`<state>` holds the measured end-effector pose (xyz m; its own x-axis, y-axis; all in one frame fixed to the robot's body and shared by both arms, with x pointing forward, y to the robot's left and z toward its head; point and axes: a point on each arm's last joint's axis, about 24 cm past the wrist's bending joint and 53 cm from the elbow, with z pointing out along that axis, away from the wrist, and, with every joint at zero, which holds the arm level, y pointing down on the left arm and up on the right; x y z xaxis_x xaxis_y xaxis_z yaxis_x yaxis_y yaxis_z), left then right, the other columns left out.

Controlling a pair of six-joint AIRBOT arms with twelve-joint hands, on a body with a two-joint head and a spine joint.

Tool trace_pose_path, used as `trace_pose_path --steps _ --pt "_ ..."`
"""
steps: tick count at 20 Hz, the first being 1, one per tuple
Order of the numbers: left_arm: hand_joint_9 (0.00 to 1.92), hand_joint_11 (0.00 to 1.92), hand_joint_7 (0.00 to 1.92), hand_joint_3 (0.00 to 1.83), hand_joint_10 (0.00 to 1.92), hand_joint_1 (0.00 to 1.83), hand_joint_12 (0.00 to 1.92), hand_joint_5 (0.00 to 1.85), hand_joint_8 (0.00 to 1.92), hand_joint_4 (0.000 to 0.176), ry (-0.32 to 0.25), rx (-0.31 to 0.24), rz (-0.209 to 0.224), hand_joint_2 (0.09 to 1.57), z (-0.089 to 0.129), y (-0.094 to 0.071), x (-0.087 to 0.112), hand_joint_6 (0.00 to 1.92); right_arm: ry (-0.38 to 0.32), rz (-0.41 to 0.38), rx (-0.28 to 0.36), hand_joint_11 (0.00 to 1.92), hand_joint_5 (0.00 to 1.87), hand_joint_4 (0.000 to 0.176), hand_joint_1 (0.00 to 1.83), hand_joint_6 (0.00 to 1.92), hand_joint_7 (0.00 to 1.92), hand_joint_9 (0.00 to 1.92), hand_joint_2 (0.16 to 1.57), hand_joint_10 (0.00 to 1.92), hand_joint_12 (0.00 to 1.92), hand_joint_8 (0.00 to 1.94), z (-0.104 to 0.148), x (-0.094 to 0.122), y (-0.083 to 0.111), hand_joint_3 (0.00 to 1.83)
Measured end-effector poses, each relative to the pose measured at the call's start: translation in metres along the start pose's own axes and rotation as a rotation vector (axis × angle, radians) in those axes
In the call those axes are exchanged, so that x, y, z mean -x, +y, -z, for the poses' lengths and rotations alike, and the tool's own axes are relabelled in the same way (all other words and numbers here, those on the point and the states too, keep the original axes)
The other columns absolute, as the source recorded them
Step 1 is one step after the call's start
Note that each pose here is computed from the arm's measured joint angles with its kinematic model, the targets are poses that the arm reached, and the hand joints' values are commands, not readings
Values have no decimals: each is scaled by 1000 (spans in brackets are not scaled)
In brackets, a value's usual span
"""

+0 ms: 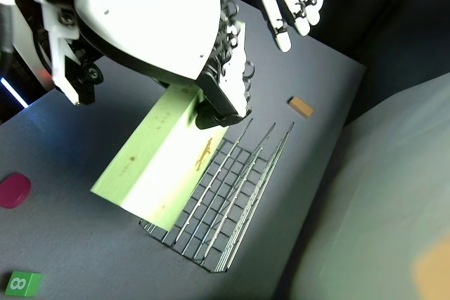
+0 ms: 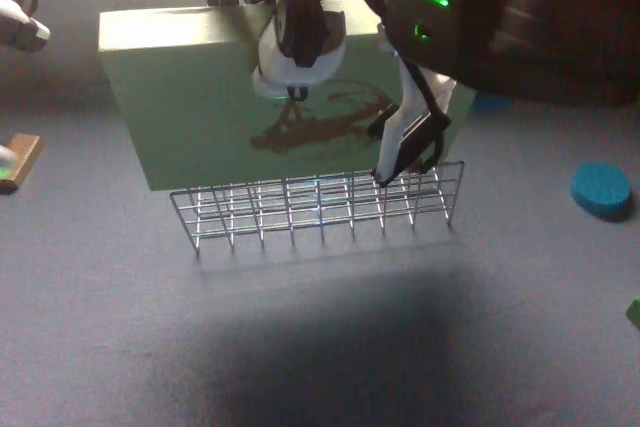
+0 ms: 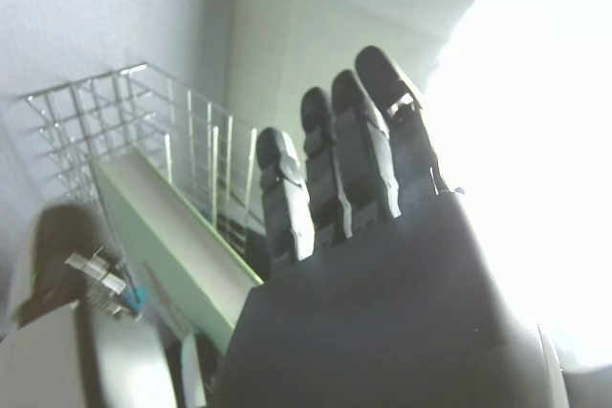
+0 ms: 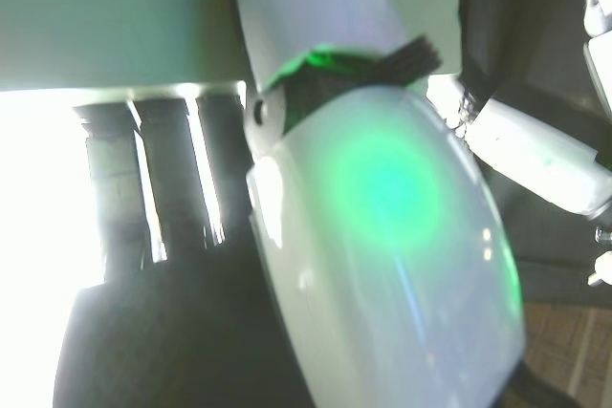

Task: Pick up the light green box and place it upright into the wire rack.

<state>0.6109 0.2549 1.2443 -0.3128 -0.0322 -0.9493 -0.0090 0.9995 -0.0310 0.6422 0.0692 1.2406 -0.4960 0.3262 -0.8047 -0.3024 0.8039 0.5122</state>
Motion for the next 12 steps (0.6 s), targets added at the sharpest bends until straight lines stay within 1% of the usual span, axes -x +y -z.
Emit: trace_pose_path --steps 1,2,3,4,5,6,7,8,9,10,11,12 --pt "261 0 302 18 0 515 832 331 0 143 -1 2 -2 1256 0 0 0 0 1 0 -3 633 768 0 1355 1150 934 766 1178 1513 1569 1058 -2 -1 -1 1" --pt "261 0 302 0 0 567 831 334 0 143 -1 2 -2 1164 0 0 0 1 0 -6 -8 651 763 0 1355 1150 922 785 1178 1506 1575 1065 -4 -1 -3 0" --pt "261 0 302 0 0 567 831 334 0 143 -1 1 -1 1164 0 0 0 1 0 -10 -13 651 763 0 1355 1150 922 785 1178 1506 1575 1065 -5 -1 -4 0" --pt "262 0 295 0 1 574 839 338 0 142 -1 1 -1 1205 0 0 0 2 -2 -9 -16 675 775 0 1357 1140 918 805 1173 1484 1564 1060 -8 -1 -6 0" --pt "266 0 295 11 1 593 850 339 0 143 -1 1 -1 1307 0 0 0 1 -1 -7 -21 674 776 0 1357 1139 920 803 1173 1484 1563 1060 -10 -3 -8 0" --pt "268 0 295 1 2 575 852 339 0 143 -1 1 -1 1297 0 0 0 1 3 -6 -33 663 783 0 1357 1138 924 793 1173 1489 1559 1057 -13 -6 -13 0" --pt "267 0 292 8 1 637 849 338 0 143 -1 0 -2 1324 0 -1 0 0 13 -10 -50 658 787 0 1357 1137 929 782 1173 1495 1558 1053 -17 -11 -19 0" --pt "265 0 289 0 0 673 842 339 0 141 -1 -1 -2 1203 0 -1 0 0 16 -9 -55 656 787 0 1356 1137 930 781 1173 1496 1559 1053 -18 -13 -21 0" --pt "260 0 282 0 0 674 836 338 0 140 -1 -3 -2 1115 0 -1 0 0 22 -7 -62 655 787 0 1356 1137 930 780 1173 1497 1559 1053 -21 -17 -24 0" --pt "260 0 282 0 0 674 836 338 0 140 -2 -4 -2 1115 0 -1 0 0 15 3 -62 655 787 0 1356 1137 930 780 1173 1497 1559 1053 -23 -18 -25 0" --pt "250 0 282 0 2 654 830 337 0 139 -1 -4 -2 1041 0 -1 0 0 11 15 -64 646 786 0 1356 1132 929 781 1174 1499 1558 1056 -25 -19 -27 0" --pt "249 0 283 0 2 649 830 338 1 140 -1 -4 -1 1022 0 -1 0 0 12 21 -69 643 787 0 1357 1130 927 781 1174 1500 1558 1059 -26 -22 -30 0"
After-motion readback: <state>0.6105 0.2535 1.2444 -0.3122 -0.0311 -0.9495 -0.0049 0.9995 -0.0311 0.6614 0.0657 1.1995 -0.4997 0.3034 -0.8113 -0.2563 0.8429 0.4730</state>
